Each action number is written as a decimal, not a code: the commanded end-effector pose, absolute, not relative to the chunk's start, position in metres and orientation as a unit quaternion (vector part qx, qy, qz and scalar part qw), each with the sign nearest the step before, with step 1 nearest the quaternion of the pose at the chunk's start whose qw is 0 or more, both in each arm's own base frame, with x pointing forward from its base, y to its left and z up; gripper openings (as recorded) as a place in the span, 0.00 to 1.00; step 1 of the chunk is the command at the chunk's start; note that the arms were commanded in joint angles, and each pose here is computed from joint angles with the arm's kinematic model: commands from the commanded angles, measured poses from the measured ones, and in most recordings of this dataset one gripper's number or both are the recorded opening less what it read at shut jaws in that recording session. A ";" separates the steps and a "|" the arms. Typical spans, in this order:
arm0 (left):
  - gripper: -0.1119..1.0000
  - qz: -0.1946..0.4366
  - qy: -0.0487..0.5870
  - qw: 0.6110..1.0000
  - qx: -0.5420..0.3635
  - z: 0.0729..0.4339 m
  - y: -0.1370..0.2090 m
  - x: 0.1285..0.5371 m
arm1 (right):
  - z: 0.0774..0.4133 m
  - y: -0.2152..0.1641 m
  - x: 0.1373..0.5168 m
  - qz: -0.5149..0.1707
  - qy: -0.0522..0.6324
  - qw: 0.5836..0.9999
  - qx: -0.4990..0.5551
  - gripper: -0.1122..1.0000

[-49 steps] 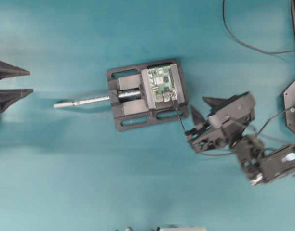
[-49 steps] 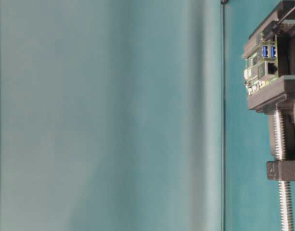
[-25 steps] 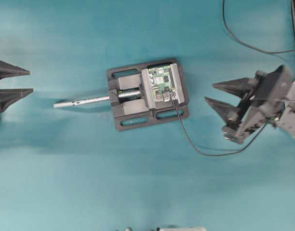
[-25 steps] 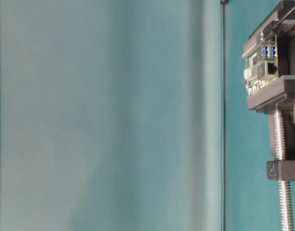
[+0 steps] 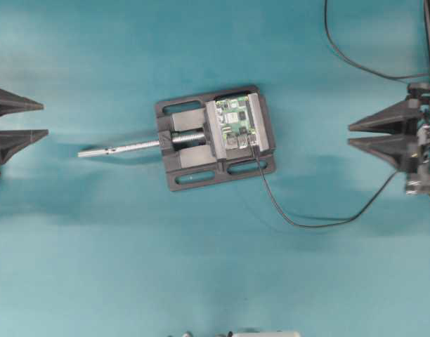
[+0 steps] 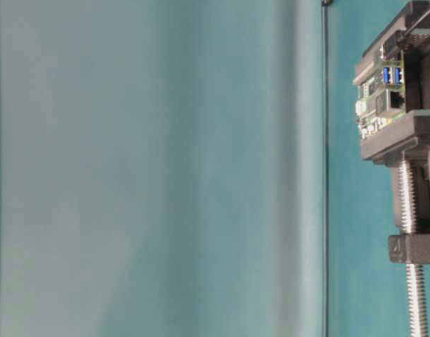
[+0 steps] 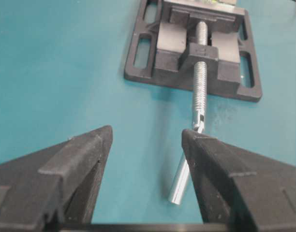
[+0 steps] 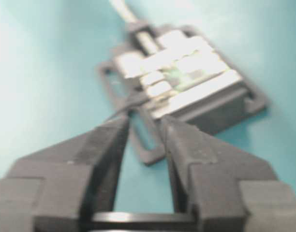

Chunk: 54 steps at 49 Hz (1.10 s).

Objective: Insert the USB into the fixed PCB.

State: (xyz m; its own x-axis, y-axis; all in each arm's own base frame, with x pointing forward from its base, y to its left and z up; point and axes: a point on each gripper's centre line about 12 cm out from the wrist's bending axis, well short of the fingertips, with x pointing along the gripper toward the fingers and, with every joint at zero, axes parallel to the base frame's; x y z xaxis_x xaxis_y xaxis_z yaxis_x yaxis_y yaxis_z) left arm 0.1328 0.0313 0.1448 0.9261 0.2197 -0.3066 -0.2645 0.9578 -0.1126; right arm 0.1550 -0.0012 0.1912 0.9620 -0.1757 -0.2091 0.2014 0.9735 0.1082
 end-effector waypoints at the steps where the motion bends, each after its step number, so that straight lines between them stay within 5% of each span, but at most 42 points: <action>1: 0.78 0.125 0.143 0.979 -0.080 0.148 0.032 0.135 | 0.194 -0.001 0.146 -0.068 0.075 0.993 0.052 0.39; 13: 0.78 0.125 0.142 0.979 -0.079 0.149 0.032 0.135 | 0.189 0.001 0.143 -0.041 0.081 0.995 -0.049 0.35; 25: 0.78 0.125 0.141 0.979 -0.079 0.149 0.032 0.135 | 0.184 0.023 0.142 0.052 0.101 0.993 -0.042 0.35; 54: 0.78 0.125 0.142 0.979 -0.080 0.149 0.032 0.135 | 0.207 0.040 0.145 0.111 0.081 0.990 -0.034 0.35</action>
